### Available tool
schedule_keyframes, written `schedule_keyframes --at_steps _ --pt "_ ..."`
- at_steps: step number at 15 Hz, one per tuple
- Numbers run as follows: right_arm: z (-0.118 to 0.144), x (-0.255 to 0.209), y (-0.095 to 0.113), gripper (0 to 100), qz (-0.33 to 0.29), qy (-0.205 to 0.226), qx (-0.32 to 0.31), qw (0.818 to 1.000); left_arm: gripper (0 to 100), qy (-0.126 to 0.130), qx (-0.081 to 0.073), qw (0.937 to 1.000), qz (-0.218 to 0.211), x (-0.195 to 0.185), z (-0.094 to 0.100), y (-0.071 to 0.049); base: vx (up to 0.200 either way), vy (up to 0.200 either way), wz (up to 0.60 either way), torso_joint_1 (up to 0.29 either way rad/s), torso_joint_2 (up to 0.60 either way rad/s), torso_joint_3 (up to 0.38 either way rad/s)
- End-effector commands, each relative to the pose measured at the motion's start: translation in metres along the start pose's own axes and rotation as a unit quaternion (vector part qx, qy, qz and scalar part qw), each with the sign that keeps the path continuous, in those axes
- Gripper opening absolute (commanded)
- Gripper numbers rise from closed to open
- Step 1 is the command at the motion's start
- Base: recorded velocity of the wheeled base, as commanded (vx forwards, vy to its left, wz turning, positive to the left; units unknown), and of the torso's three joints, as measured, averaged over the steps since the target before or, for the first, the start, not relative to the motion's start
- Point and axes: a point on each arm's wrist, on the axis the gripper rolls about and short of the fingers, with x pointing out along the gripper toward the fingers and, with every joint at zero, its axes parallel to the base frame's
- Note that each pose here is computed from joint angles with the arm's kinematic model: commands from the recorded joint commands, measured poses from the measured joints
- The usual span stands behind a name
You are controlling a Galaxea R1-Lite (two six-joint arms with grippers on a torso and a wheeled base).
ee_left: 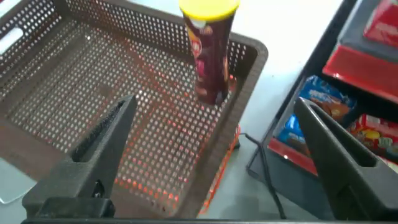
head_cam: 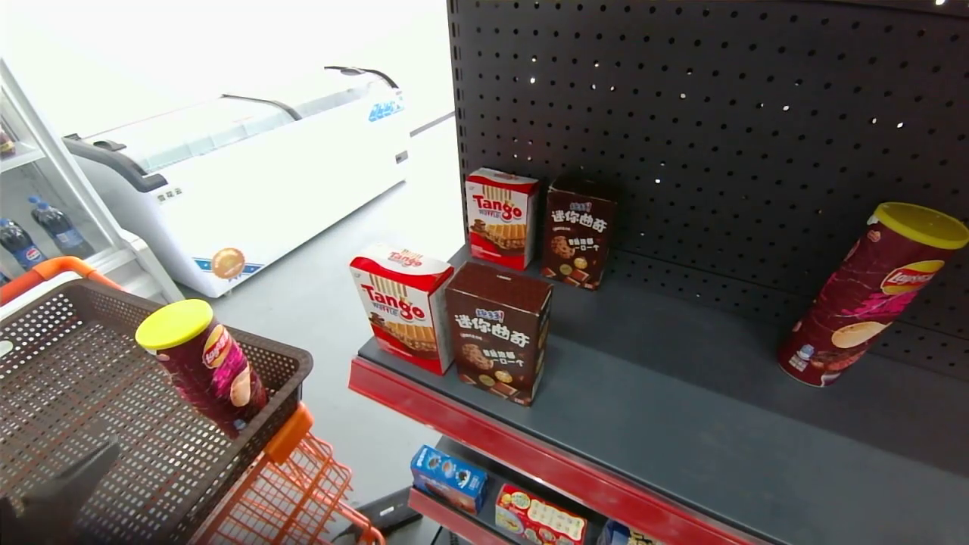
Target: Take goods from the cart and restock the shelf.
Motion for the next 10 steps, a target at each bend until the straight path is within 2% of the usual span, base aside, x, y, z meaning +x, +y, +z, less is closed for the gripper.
schedule_keyframes --at_steps 1,6,10 --pt "0.0 0.0 0.0 100 0.0 0.0 0.0 1.0 100 0.045 -0.001 0.999 0.006 0.068 -0.005 -0.001 0.0 0.0 0.0 0.0 0.0 0.0" --pt "0.0 0.0 0.0 100 0.0 0.0 0.0 1.0 100 0.002 -0.001 0.9999 0.012 0.122 -0.039 -0.002 0.0 0.0 0.0 0.0 0.0 0.0" --pt "0.0 0.0 0.0 100 0.0 0.0 0.0 1.0 100 -0.015 -0.01 0.999 0.041 0.156 -0.045 0.01 0.0 0.0 0.0 0.0 0.0 0.0"
